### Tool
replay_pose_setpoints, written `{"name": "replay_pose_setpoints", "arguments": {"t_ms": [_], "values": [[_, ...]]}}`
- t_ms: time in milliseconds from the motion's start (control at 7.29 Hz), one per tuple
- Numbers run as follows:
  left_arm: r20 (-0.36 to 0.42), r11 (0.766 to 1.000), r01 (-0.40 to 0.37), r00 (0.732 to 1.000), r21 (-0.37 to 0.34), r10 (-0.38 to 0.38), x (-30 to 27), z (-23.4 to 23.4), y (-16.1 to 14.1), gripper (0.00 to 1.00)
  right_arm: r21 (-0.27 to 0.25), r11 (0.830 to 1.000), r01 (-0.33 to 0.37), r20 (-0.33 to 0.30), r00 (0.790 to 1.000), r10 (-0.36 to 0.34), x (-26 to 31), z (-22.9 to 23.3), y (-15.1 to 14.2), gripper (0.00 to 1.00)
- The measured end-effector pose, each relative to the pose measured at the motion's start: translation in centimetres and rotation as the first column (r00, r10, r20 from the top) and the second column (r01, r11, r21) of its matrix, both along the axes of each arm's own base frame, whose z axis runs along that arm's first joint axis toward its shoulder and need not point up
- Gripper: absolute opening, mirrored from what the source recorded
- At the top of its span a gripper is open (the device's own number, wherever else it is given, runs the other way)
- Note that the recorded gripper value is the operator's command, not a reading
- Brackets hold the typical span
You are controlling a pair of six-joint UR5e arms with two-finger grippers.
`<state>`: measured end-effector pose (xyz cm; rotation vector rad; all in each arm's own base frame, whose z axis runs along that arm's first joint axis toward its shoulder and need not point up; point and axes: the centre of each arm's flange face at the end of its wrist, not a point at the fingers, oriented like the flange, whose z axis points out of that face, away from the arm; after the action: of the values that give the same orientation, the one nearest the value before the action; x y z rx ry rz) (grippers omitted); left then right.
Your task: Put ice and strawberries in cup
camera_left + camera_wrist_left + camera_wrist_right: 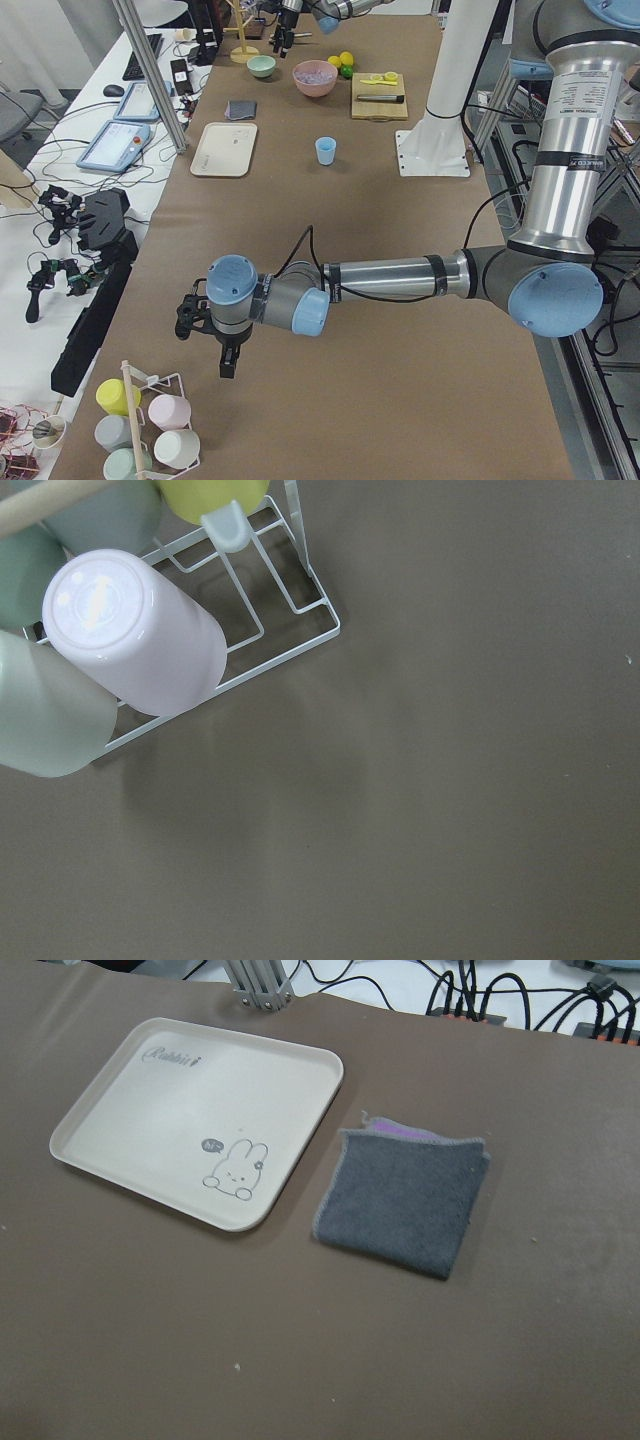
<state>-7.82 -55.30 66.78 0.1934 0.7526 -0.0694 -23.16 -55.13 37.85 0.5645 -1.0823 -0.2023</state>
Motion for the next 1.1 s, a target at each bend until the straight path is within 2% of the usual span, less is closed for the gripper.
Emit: {"name": "replay_pose_setpoints", "arguments": {"t_ms": [275, 412, 824, 1098], "values": [[0.001, 1.0, -0.001, 1.0, 0.004, 0.001, 0.0, -0.1, -0.1, 0.98, -0.04, 0.999, -0.005, -0.028, 1.0, 0.004, 1.6, 3.2, 2.8, 0.82], [0.001, 1.0, -0.001, 1.0, 0.003, 0.001, 0.0, -0.1, 0.0, 0.98, -0.06, 0.998, -0.007, -0.039, 0.999, 0.005, 2.2, 4.5, 4.3, 0.72], [-0.001, 1.0, 0.0, 1.0, -0.002, 0.0, 0.0, 0.3, 0.4, 0.98, -0.105, 0.994, -0.013, -0.06, 0.998, 0.007, 3.0, 6.6, 6.2, 0.73], [-0.001, 1.0, 0.0, 1.0, 0.007, 0.0, 0.0, 0.7, 0.9, 0.98, -0.158, 0.987, -0.044, -0.062, 0.997, 0.035, 1.1, 6.5, 6.6, 0.8]]}}
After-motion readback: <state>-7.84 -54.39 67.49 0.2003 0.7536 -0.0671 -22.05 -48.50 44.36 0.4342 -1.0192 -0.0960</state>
